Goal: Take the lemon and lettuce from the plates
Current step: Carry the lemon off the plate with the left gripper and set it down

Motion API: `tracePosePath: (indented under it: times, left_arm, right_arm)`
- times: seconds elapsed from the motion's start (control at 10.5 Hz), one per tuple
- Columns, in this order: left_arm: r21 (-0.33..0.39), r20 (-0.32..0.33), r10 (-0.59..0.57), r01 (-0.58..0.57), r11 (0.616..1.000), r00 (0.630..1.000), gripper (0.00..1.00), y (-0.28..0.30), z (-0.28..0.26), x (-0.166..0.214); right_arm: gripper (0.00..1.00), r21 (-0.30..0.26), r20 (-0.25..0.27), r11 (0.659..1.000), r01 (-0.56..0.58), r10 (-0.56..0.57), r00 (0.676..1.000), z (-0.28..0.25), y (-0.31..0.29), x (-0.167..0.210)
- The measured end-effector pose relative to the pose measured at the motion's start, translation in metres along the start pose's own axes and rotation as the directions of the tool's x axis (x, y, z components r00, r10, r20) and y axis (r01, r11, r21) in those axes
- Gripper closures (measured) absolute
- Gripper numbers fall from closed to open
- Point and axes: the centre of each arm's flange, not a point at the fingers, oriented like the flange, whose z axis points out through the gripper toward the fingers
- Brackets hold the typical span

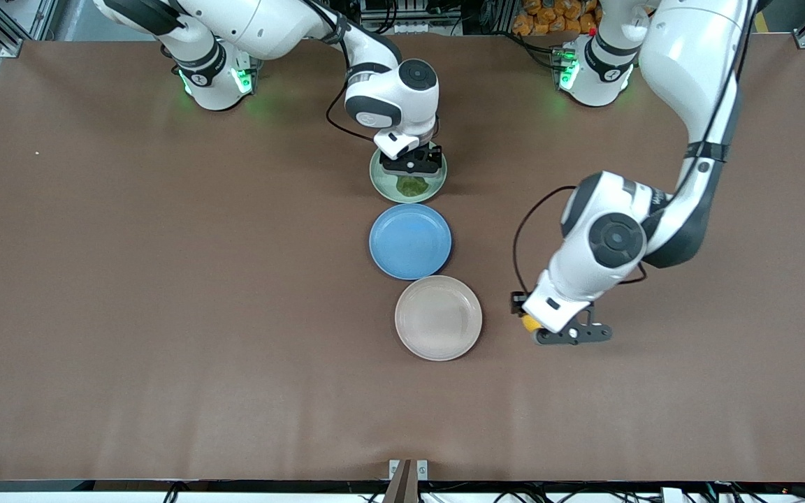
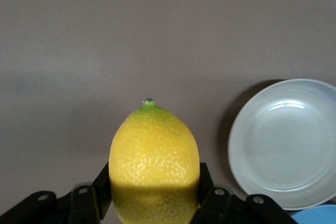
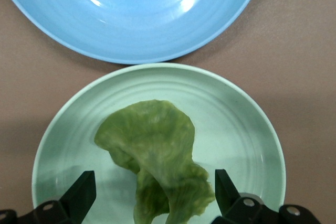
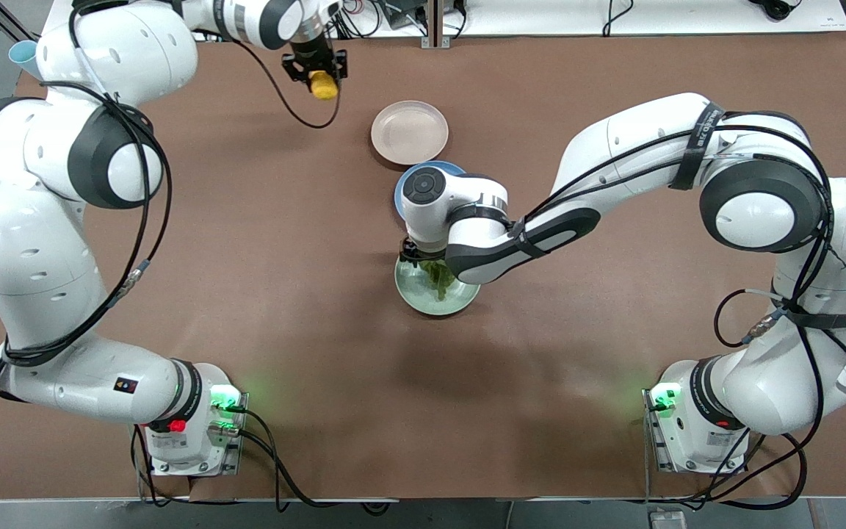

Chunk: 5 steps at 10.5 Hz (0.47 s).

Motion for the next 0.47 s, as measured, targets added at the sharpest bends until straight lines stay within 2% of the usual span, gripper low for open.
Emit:
tracePosePath:
  times: [0.28,0.47]
  left_arm:
    - [0.020,0.055,0.068,-0.070,0.997,0.996,0.35,-0.070,0.033,0.014]
    - [0.029,0.096,0.086,-0.089,0.996,0.992,0.35,-0.123,0.061,0.023]
  right_arm:
    - [0.01,-0.011,-0.007,1.000,-0.001,0.001,1.000,0.014,0.001,-0.005]
    - [0.23,-0.012,-0.007,1.000,0.001,-0.001,1.000,0.016,0.001,-0.004]
